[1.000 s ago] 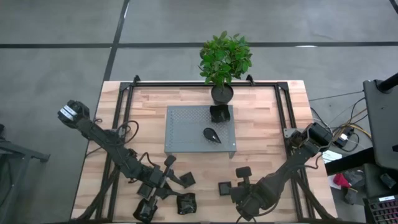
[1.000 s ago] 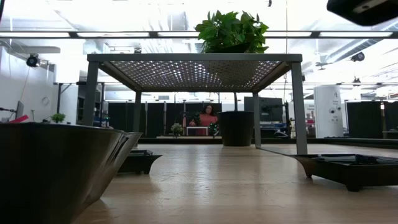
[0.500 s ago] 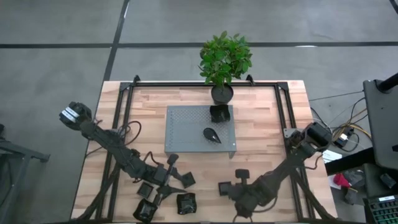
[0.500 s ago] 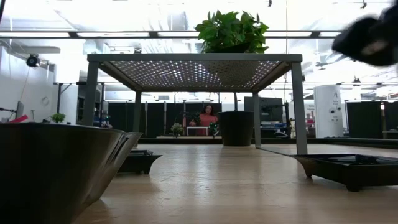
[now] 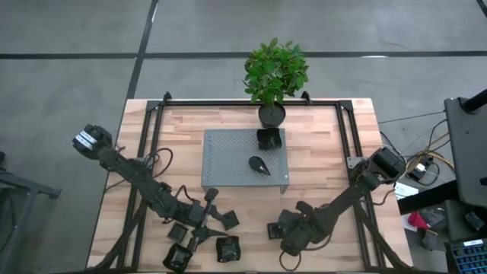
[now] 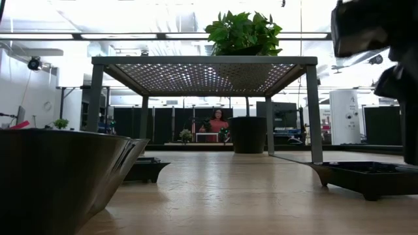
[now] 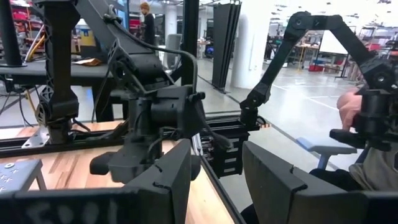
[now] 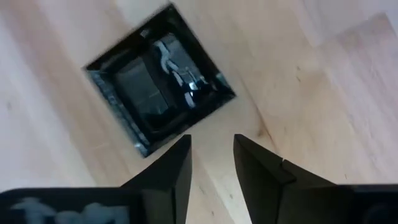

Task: Pick & Place Mini shaped plates
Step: Put the black square plate on the shelf

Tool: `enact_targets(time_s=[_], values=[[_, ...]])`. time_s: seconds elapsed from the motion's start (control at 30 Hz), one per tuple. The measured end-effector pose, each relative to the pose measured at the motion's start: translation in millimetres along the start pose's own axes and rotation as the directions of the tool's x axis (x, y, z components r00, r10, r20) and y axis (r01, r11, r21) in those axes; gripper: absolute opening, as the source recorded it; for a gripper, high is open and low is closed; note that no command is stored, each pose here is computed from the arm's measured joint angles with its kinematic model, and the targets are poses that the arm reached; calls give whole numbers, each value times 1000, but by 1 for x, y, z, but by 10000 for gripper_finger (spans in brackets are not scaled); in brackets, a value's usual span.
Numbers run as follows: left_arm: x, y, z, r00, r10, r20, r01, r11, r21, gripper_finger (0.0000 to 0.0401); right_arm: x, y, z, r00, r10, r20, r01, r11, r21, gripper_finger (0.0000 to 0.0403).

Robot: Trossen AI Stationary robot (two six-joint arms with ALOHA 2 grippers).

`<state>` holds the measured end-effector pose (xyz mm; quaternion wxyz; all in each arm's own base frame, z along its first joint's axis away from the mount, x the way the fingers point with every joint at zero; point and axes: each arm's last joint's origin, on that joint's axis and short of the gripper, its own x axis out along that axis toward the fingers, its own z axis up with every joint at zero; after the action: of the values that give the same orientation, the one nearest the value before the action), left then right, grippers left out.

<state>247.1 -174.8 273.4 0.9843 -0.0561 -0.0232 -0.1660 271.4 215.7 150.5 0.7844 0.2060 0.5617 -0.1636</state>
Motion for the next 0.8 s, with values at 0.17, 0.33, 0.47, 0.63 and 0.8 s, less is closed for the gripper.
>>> enact_targets(time_s=[0.17, 0.33, 0.47, 0.63, 0.8], values=[[0, 0, 1, 1000, -2, 5, 2, 1000, -7, 140, 5, -4, 5, 1000, 12, -15, -11, 999, 51, 116], [0, 0, 0, 1000, -1, 4, 1, 1000, -7, 140, 2, -1, 7, 999, 42, -3, -42, 998, 48, 108], [0, 0, 0, 1000, -1, 4, 1, 1000, -7, 140, 0, 2, 10, 998, 67, 10, -67, 997, 43, 107], [0, 0, 0, 1000, 0, 4, 0, 1000, -6, 140, 0, 8, 16, 990, 131, 44, -132, 991, 31, 104], [0, 0, 1, 1000, 0, 7, 0, 1000, -7, 140, 4, 4, 15, 992, 121, 45, -123, 992, 40, 103]])
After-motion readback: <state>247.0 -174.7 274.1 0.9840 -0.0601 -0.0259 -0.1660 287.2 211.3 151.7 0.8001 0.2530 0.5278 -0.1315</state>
